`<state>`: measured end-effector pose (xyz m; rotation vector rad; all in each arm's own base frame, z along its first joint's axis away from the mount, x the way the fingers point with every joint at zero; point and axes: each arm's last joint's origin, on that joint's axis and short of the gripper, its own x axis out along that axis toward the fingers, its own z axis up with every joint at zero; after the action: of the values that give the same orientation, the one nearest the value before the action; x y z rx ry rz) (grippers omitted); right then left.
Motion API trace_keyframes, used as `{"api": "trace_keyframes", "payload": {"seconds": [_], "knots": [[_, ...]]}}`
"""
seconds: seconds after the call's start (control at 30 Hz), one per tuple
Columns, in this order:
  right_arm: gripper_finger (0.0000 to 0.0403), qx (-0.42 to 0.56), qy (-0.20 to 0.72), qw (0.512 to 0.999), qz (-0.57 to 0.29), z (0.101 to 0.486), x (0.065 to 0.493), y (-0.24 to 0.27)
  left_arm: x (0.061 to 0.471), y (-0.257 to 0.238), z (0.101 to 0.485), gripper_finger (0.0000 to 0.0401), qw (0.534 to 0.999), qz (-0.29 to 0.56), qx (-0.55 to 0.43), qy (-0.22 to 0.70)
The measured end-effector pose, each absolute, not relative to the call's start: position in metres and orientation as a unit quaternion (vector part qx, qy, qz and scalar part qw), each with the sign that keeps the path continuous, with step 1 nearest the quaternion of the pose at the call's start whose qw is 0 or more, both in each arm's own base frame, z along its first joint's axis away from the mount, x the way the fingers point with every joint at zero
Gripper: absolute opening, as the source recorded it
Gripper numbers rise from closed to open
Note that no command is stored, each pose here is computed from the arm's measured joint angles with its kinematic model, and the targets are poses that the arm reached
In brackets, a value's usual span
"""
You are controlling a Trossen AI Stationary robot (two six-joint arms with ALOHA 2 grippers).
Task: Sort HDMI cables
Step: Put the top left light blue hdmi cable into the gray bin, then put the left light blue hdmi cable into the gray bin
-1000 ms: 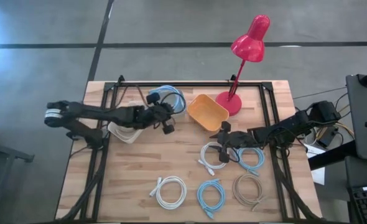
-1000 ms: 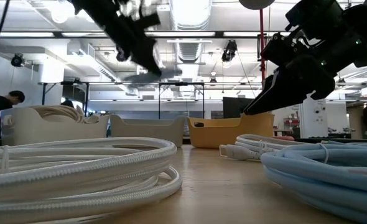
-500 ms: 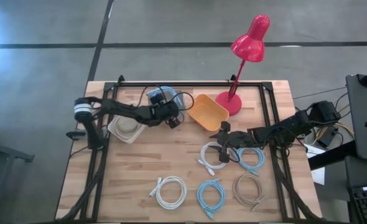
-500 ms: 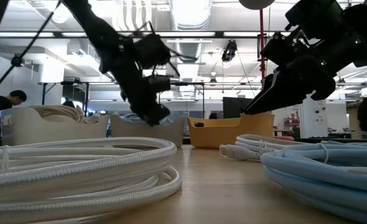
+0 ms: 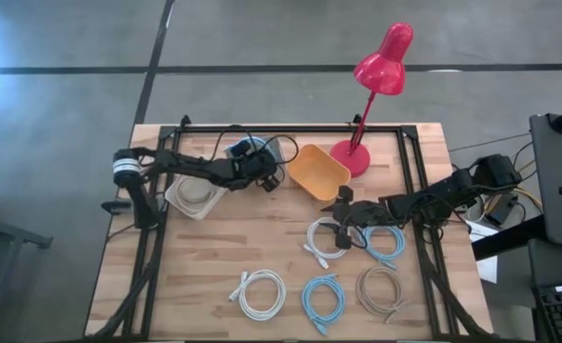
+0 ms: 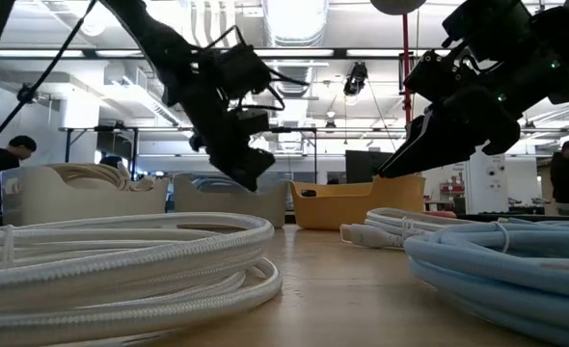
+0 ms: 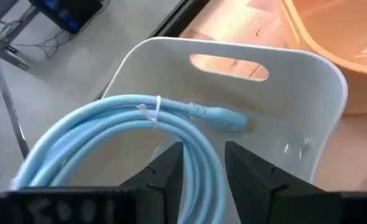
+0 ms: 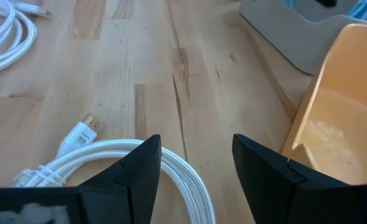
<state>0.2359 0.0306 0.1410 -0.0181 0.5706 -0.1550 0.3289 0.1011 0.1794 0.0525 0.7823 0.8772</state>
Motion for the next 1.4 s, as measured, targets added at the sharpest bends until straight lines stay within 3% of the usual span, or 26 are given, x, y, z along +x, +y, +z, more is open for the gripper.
{"api": "trace_keyframes", "payload": {"seconds": [0.23,0.5,0.7,1.0,1.2,1.4], "knots": [[0.0194,0.014,0.281,0.956,-0.078,0.141,0.236,0.031,0.318,0.088,0.214,0.0141,0.852,0.388,0.031,0.349],[0.0194,0.035,0.254,0.966,0.013,0.149,0.242,0.037,0.301,0.063,0.255,0.014,0.89,0.324,0.055,0.315],[0.0194,0.078,0.25,0.959,0.113,0.167,0.255,0.059,0.288,0.049,0.259,0.014,0.892,0.307,0.055,0.327],[0.0194,0.042,0.431,0.887,0.163,0.187,0.285,0.121,0.273,0.047,0.223,0.014,0.877,0.317,0.035,0.36],[0.0194,0.042,0.546,0.822,0.158,0.177,0.302,0.147,0.267,0.046,0.208,0.014,0.87,0.323,0.028,0.371],[0.0194,0.021,0.59,0.791,0.161,0.164,0.32,0.169,0.261,0.045,0.196,0.014,0.867,0.332,0.01,0.371]]}}
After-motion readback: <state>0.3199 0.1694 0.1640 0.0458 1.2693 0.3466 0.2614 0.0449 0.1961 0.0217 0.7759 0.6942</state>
